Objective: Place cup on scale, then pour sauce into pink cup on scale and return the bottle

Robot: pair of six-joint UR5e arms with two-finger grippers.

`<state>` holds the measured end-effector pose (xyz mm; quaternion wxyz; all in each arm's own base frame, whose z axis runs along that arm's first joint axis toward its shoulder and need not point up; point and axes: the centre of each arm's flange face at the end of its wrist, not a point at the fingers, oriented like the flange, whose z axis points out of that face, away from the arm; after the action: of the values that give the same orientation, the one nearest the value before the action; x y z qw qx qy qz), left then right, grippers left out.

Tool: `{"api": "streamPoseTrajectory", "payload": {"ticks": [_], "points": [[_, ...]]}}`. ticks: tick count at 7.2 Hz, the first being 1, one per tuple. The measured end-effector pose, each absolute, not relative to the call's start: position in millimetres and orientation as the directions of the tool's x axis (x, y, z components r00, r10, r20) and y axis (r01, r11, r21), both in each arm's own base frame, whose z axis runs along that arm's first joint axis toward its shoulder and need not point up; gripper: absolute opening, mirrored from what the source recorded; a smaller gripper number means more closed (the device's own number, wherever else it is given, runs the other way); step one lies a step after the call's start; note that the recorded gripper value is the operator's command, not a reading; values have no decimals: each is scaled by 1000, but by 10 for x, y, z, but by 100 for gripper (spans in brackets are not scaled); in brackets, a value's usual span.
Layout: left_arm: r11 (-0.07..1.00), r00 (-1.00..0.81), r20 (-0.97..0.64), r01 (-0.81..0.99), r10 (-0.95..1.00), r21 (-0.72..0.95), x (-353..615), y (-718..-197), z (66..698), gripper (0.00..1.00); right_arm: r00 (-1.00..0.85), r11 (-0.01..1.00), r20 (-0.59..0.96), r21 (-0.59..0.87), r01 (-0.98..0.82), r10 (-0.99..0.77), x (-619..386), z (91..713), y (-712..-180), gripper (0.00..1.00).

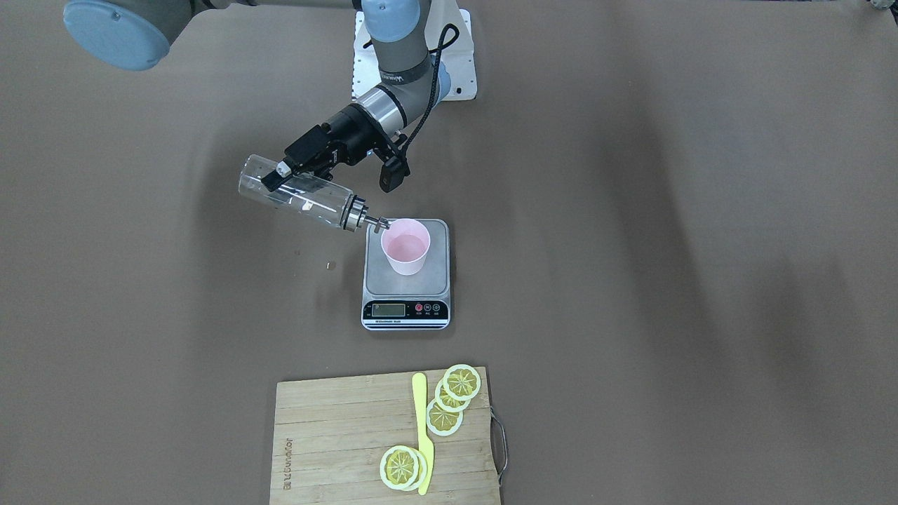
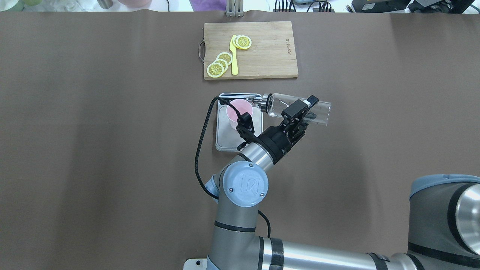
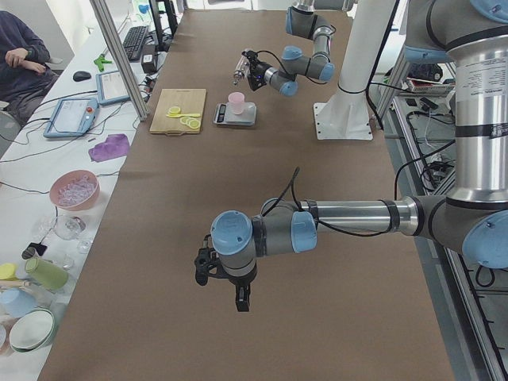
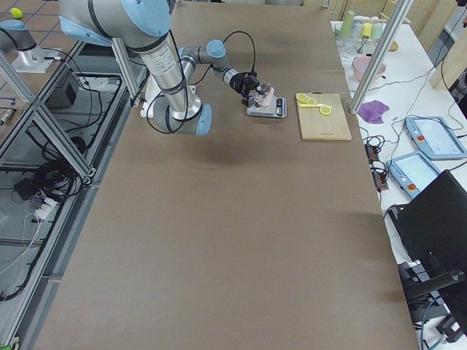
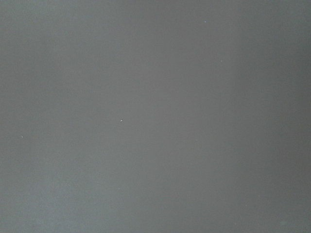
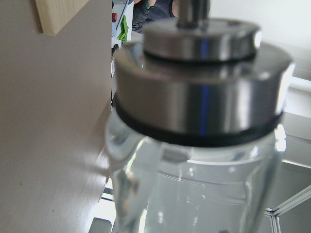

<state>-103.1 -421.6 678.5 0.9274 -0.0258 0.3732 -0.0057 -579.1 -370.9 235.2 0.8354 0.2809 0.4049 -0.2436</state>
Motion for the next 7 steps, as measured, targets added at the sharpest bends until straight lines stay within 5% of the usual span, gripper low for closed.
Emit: {"api": "streamPoseTrajectory", "payload": {"ticks": [7], "points": [[998, 718, -695, -9, -31, -55, -1023, -4202, 6795, 98, 501, 728, -844, 219, 650, -194, -5768, 2307, -3703, 0]]}}
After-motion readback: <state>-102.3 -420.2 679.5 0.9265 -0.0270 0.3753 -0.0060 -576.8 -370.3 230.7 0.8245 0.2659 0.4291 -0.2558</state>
